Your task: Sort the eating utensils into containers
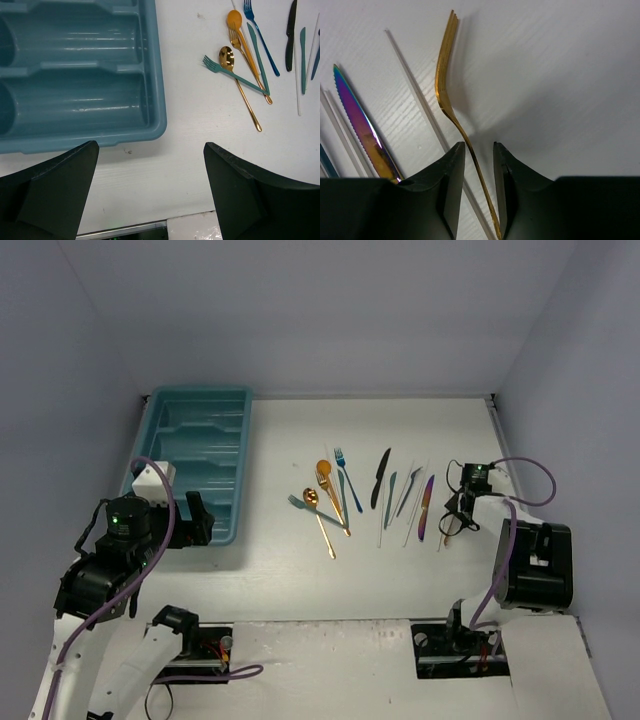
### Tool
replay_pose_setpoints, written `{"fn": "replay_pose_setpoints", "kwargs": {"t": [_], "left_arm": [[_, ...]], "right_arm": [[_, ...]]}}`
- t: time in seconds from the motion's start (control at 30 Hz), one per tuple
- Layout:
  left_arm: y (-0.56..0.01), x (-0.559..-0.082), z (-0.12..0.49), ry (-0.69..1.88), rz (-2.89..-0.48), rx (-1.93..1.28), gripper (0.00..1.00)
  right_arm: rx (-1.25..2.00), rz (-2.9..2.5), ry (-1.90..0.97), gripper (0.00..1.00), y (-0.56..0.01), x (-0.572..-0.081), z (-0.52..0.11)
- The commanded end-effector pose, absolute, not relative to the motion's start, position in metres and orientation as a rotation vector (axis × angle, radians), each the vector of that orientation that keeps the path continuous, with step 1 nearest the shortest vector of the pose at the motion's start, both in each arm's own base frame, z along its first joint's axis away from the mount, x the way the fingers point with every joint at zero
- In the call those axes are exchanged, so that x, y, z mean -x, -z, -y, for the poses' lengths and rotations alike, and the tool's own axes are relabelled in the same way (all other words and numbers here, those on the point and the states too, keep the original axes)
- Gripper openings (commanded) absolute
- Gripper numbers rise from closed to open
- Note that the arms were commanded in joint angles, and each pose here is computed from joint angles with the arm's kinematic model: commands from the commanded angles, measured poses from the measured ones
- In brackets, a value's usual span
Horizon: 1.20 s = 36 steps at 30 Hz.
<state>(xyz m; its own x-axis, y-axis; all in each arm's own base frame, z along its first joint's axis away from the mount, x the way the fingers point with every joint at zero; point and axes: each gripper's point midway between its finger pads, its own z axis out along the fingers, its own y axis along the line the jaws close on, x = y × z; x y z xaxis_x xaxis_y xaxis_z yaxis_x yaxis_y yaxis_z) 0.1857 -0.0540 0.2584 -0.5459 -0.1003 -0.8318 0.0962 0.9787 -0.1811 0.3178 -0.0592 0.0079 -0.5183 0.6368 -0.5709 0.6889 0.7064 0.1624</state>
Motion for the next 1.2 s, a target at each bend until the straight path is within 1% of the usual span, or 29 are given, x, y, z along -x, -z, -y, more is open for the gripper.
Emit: {"fn": "replay_pose_setpoints", "kwargs": {"t": [0.0, 0.07, 0.17, 0.27, 0.37, 0.43, 0.53, 0.6, 0.73, 0.93, 1.07, 1.17], "left_arm": [[-0.276, -0.193, 0.06, 0.287, -2.089, 0.0, 0.84], [-0.276, -0.193, 0.062, 0.297, -2.092, -0.001, 0.84], [-0.275, -0.194, 0.065, 0.316, -2.097, 0.001, 0.84], [-0.275, -0.194, 0.069, 0.338, -2.104, -0.003, 0.84], [-0.281, -0.195, 0.075, 0.385, -2.101, 0.004, 0.84], [-0.285, -0.196, 0.082, 0.427, -2.101, 0.006, 0.84], [-0.299, -0.199, 0.093, 0.506, -2.074, 0.007, 0.84], [-0.311, -0.202, 0.106, 0.591, -2.048, 0.001, 0.84], [-0.332, -0.209, 0.127, 0.715, -2.002, -0.006, 0.84], [-0.359, -0.228, 0.157, 0.768, -1.954, -0.043, 0.84], [-0.367, -0.24, 0.183, 0.721, -1.94, -0.102, 0.84], [-0.371, -0.248, 0.197, 0.671, -1.931, -0.122, 0.84]], "right_arm": [[-1.006, -2.307, 0.124, 0.19, -0.001, -0.321, 0.062], [-0.998, -2.296, 0.15, 0.14, -0.004, -0.323, 0.066], [-0.951, -2.261, 0.202, 0.0, -0.019, -0.329, 0.073], [-0.906, -2.214, 0.216, 0.0, -0.041, -0.336, 0.073], [-0.799, -2.128, 0.24, 0.0, -0.095, -0.348, 0.055], [-0.701, -2.064, 0.227, 0.0, -0.139, -0.357, 0.031], [-0.625, -2.013, 0.137, 0.0, -0.18, -0.364, -0.001], [-0.547, -1.966, 0.025, 0.0, -0.214, -0.368, -0.037], [-0.394, -1.914, -0.154, 0.0, -0.261, -0.367, -0.108], [-0.207, -1.889, -0.326, 0.0, -0.302, -0.36, -0.204], [-0.162, -1.893, -0.382, 0.0, -0.31, -0.365, -0.245], [-0.161, -1.887, -0.414, 0.0, -0.316, -0.367, -0.262]]}}
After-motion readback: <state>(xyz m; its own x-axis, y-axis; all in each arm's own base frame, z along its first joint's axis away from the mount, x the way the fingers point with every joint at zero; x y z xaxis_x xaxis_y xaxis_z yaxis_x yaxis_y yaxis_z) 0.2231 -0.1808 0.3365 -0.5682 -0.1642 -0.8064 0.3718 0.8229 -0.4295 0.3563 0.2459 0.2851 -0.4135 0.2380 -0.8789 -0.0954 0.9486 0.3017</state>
